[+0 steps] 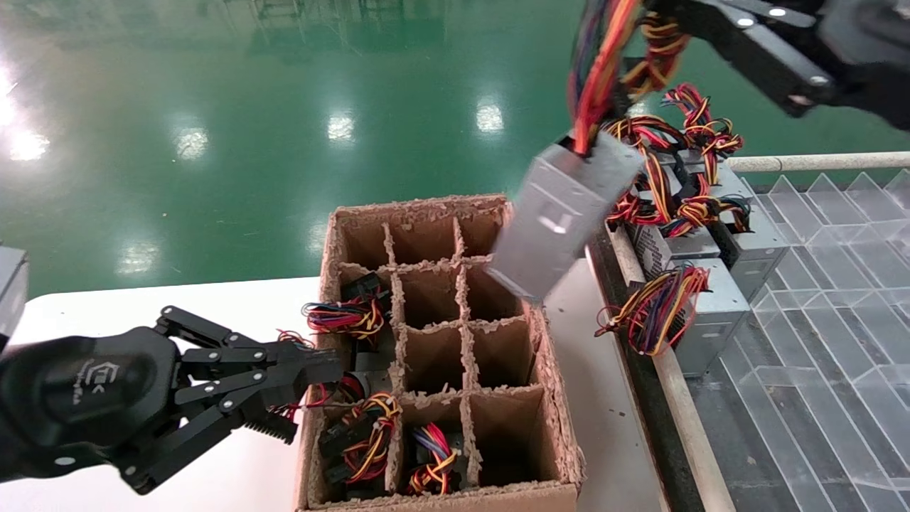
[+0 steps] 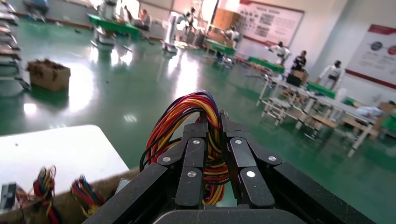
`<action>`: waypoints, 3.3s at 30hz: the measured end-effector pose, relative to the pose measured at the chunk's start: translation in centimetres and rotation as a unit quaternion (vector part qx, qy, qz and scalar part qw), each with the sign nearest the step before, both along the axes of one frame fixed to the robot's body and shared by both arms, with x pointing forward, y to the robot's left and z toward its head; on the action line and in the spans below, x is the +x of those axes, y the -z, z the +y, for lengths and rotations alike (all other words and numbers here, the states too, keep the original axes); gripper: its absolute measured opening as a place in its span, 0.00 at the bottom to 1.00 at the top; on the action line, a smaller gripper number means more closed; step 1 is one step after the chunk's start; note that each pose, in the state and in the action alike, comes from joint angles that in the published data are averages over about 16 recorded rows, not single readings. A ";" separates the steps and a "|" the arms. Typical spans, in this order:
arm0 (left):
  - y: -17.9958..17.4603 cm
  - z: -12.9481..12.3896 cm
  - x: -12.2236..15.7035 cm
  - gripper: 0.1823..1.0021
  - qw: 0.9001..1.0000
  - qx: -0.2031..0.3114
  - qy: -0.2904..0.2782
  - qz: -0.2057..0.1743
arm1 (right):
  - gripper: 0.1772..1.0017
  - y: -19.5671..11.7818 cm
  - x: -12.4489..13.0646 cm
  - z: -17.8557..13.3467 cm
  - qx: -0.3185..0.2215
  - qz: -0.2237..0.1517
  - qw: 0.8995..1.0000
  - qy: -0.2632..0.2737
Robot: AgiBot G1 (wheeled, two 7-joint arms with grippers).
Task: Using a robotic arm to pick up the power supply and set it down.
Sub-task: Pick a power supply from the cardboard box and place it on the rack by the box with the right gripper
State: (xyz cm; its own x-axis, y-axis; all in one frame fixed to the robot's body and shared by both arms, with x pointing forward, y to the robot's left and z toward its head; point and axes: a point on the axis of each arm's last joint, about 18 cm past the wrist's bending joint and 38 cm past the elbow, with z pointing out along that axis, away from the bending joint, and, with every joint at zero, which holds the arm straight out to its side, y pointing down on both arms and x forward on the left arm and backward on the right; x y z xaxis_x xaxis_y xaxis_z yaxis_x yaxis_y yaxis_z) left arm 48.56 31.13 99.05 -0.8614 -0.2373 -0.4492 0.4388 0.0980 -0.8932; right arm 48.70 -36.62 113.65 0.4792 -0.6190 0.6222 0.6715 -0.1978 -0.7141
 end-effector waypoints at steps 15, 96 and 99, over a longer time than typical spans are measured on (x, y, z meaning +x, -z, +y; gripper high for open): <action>0.0 0.0 0.0 0.01 1.000 0.000 0.000 0.000 | 0.05 1.6 -7.1 -6.2 -0.016 0.075 0.995 0.059; 0.0 0.0 0.0 0.01 1.000 0.000 0.000 0.000 | 0.05 10.6 -7.6 -13.5 0.045 0.217 0.957 0.186; 0.0 0.0 0.0 0.01 1.000 0.000 0.000 0.000 | 0.05 10.9 -6.7 -13.4 0.049 0.221 0.956 0.189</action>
State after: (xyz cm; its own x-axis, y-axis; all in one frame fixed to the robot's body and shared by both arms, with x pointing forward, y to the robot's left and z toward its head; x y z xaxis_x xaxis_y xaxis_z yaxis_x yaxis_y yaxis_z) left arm 48.56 31.13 99.05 -0.8614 -0.2373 -0.4492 0.4388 0.0980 -0.8932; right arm 41.97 -50.03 102.73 0.4127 -0.8444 0.3414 0.1943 -0.2846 -0.9388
